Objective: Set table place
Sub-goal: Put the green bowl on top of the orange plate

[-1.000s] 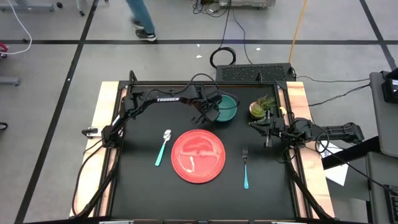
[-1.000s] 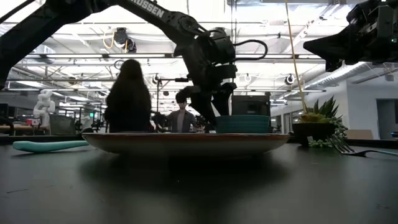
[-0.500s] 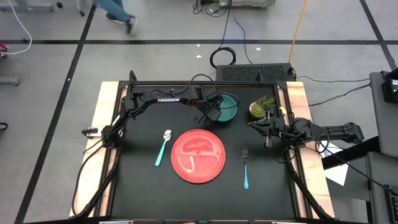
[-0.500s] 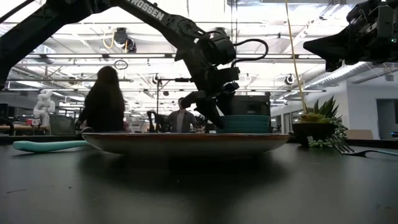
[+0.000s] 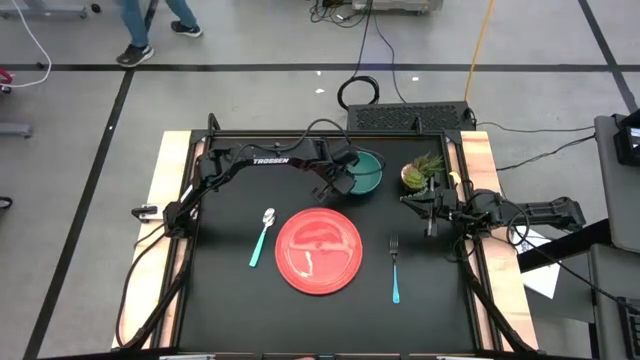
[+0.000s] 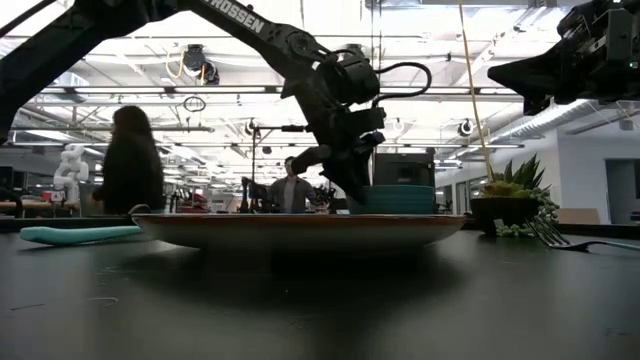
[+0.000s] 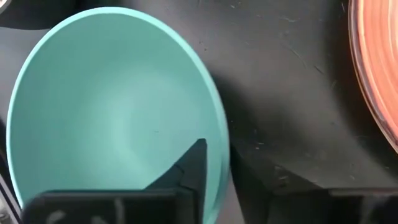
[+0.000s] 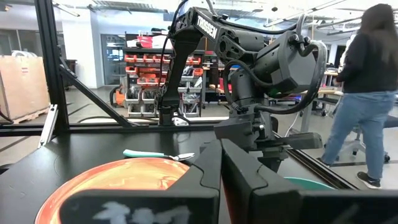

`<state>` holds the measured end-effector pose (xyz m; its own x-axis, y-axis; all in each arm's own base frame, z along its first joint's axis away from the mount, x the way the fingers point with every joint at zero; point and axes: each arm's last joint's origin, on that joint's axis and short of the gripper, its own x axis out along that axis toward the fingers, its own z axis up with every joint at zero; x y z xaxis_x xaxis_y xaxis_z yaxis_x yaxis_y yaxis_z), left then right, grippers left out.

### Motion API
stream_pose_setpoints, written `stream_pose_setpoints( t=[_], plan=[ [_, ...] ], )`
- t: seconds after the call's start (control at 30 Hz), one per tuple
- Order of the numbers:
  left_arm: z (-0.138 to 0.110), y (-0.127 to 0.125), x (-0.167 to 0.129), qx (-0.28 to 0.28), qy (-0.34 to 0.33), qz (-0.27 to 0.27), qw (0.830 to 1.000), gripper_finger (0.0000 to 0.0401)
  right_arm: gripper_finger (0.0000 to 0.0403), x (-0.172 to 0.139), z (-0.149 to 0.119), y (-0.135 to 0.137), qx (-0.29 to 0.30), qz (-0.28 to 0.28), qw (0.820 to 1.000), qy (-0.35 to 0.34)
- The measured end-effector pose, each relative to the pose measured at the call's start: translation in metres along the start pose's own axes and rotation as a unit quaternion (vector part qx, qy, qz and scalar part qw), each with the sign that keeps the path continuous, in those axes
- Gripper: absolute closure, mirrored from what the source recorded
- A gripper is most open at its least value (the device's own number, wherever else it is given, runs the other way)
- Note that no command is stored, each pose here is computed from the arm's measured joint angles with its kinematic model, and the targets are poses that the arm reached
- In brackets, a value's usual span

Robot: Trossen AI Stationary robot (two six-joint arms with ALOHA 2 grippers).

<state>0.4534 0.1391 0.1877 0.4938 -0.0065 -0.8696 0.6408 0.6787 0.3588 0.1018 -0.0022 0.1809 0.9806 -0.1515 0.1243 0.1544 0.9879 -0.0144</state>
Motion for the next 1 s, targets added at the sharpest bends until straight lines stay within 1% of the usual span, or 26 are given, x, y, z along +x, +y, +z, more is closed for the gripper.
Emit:
stream_pose_setpoints(
  t=[0.13, 0.2, 0.27, 0.43, 0.53, 0.7, 0.8, 1.0],
  plan=[
    [0.0, 0.0, 0.0, 0.005, 0.0, 0.0, 1.0, 0.0381, 0.0403, 0.0, 0.0, 0.0, 0.0, 0.0, 1.0, 0.0],
    [0.0, 0.0, 0.0, 0.012, -0.001, 0.003, 1.0, 0.0392, 0.0403, 0.0, 0.0, 0.0, 0.0, 0.0, 1.0, 0.0],
    [0.0, 0.001, 0.0, 0.017, 0.003, 0.009, 1.0, 0.0391, 0.0403, 0.0, 0.0, 0.0, 0.0, 0.0, 1.0, 0.0],
    [0.001, 0.002, 0.0, 0.033, 0.037, 0.031, 0.998, 0.0395, 0.0403, 0.0, 0.0, 0.0, 0.0, 0.0, 1.0, 0.0],
    [0.002, -0.001, 0.0, 0.042, 0.048, 0.026, 0.998, 0.0394, 0.0403, 0.0, 0.0, 0.0, 0.0, 0.0, 1.0, 0.0],
    [0.007, -0.007, -0.009, 0.039, 0.055, -0.002, 0.998, 0.0395, 0.0403, 0.0, 0.0, 0.0, 0.0, 0.0, 1.0, 0.0],
    [0.012, -0.01, -0.022, 0.033, 0.039, -0.013, 0.999, 0.0396, 0.0403, 0.0, 0.0, 0.0, 0.0, 0.0, 1.0, 0.0],
    [0.024, -0.012, -0.058, 0.017, -0.033, -0.033, 0.999, 0.0396, 0.0403, 0.001, 0.0, 0.0, 0.0, 0.0, 1.0, 0.0]
  ],
)
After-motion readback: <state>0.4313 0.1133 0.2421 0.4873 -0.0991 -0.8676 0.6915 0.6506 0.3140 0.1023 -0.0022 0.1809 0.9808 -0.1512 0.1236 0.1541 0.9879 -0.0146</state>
